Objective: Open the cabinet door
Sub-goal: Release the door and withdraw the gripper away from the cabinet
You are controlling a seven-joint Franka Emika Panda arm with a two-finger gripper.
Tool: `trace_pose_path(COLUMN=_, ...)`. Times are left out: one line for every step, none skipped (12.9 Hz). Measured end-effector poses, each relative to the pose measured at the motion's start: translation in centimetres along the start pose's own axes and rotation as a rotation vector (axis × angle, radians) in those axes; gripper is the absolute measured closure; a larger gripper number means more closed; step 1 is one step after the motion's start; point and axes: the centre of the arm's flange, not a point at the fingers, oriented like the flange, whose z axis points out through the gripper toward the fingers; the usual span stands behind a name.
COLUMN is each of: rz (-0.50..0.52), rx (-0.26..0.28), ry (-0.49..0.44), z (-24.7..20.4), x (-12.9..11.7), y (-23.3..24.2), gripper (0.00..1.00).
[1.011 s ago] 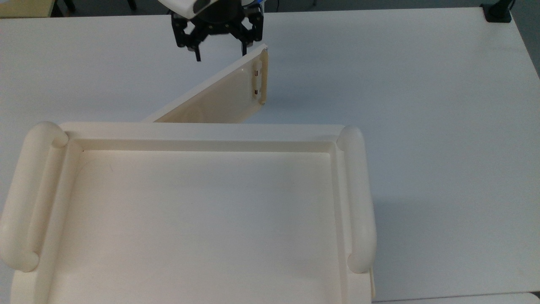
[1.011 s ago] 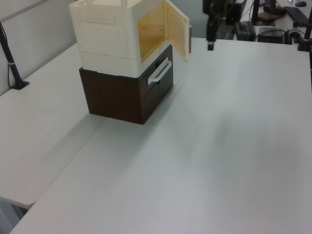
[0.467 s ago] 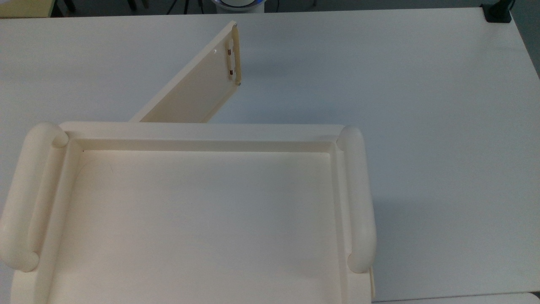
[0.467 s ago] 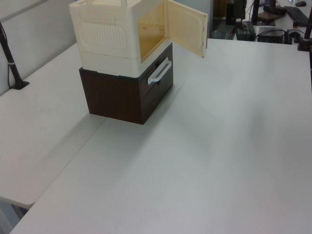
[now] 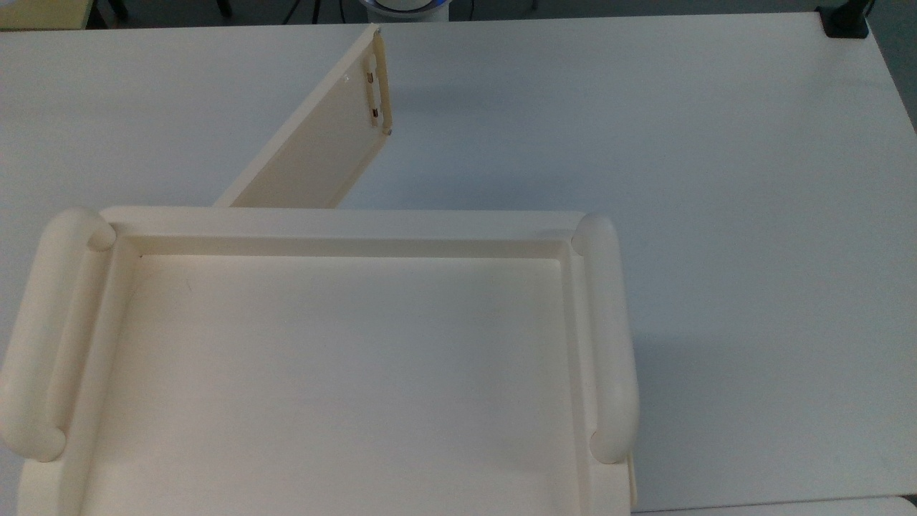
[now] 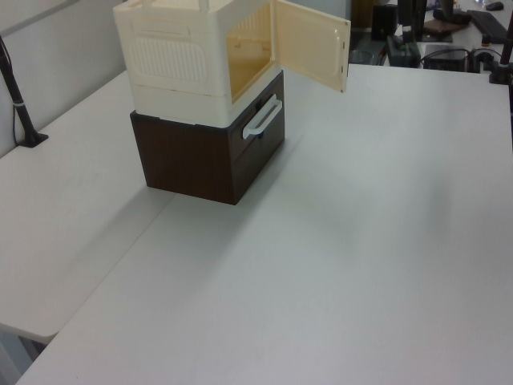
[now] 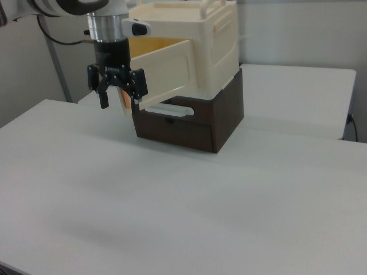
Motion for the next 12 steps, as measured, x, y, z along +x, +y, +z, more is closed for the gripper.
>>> trace_pose_path(rz=0.007, rx=0.001, ry=-0.001, z=0.0, x=0.0, y=0.2, gripper=0.0)
trace_pose_path(rz=0.025, rx=0.001, ry=0.001, z=0.0, x=-0.1, y=0.3, gripper=0.0)
trace_pose_path(rz=0.037, rx=0.001, ry=0.003, z=-0.2, x=-0.1, y=-0.1, gripper=0.0)
trace_pose_path(rz=0.04, rx=0.0, ry=0.007, z=-0.2, x=0.0, y=-0.7, gripper=0.0)
trace_pose_path(rz=0.05, rx=-0.003, ry=0.014, z=-0.1, x=0.4, y=-2.1, gripper=0.0)
trace_pose_path(rz=0.058, rx=-0.006, ry=0.023, z=0.2, x=0.8, y=-3.0, gripper=0.0)
trace_pose_path(rz=0.061, rx=-0.007, ry=0.032, z=0.4, x=1.0, y=-3.2, gripper=0.0)
trace_pose_path(rz=0.063, rx=-0.008, ry=0.045, z=0.5, x=1.3, y=-3.1, gripper=0.0)
trace_pose_path(rz=0.066, rx=-0.008, ry=0.047, z=0.6, x=1.3, y=-3.0, gripper=0.0)
trace_pose_path(rz=0.069, rx=-0.007, ry=0.047, z=0.6, x=1.3, y=-2.9, gripper=0.0)
trace_pose_path(rz=0.077, rx=-0.007, ry=0.047, z=0.6, x=1.3, y=-2.8, gripper=0.0)
trace_pose_path(rz=0.085, rx=-0.007, ry=0.047, z=0.7, x=1.3, y=-2.8, gripper=0.0)
